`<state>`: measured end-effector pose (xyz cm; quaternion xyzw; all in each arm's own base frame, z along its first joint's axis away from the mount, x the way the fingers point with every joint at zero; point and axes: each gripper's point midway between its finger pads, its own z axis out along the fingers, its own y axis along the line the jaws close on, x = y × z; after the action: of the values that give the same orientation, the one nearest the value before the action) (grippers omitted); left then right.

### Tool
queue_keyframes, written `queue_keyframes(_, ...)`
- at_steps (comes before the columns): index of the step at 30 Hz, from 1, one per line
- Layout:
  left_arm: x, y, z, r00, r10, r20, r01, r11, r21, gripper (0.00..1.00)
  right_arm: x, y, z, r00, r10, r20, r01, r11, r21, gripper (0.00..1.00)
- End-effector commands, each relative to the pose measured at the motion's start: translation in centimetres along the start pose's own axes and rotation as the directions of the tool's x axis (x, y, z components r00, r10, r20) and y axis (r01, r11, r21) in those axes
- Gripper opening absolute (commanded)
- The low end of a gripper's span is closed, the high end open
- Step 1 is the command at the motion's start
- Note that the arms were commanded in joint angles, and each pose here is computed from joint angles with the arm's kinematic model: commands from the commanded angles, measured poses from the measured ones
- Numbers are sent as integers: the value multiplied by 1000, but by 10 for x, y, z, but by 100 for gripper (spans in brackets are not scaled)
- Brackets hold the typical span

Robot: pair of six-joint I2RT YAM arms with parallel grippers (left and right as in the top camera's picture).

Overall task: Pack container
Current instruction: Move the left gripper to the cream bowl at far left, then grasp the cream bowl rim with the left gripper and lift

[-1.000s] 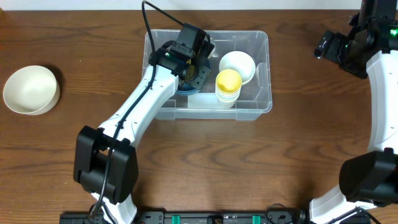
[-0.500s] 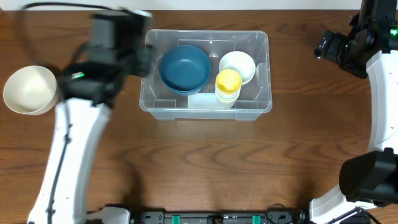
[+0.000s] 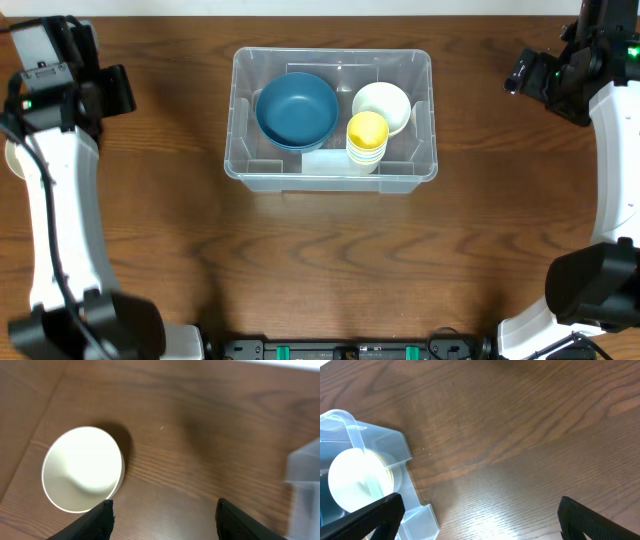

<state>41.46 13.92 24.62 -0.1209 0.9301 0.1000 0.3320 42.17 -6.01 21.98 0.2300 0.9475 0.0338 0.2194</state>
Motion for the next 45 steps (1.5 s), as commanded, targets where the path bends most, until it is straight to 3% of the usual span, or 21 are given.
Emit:
queue_keyframes(1,12,15,37,997,-38,-69,36,999,-29,66,-5,0,-9,1000,9,26,-9,1000,-4,99)
queue_keyframes(9,30,50,102,986,-103,-130,93,992,-80,75,-5,0,-9,1000,9,26,-9,1000,-4,99)
queue_keyframes(17,33,85,131,982,-161,-101,147,981,-127,75,-5,0,-9,1000,9,26,-9,1000,-4,99)
queue_keyframes(28,85,82,184,951,-171,-256,144,982,-123,73,-5,0,-9,1000,9,26,-9,1000,-4,99)
queue_keyframes(32,95,80,189,944,-170,-284,141,983,-121,61,-5,0,-9,1000,9,26,-9,1000,-4,99)
queue_keyframes(36,97,79,189,942,-176,-287,146,982,-122,30,-5,0,-9,1000,9,26,-9,1000,-4,99)
queue_keyframes(39,98,79,189,936,-204,-286,173,976,-130,14,-5,0,-9,1000,9,27,-9,1000,-4,99)
queue_keyframes(45,102,78,188,932,-207,-299,175,976,-131,12,-5,0,-9,1000,9,26,-9,1000,-4,99)
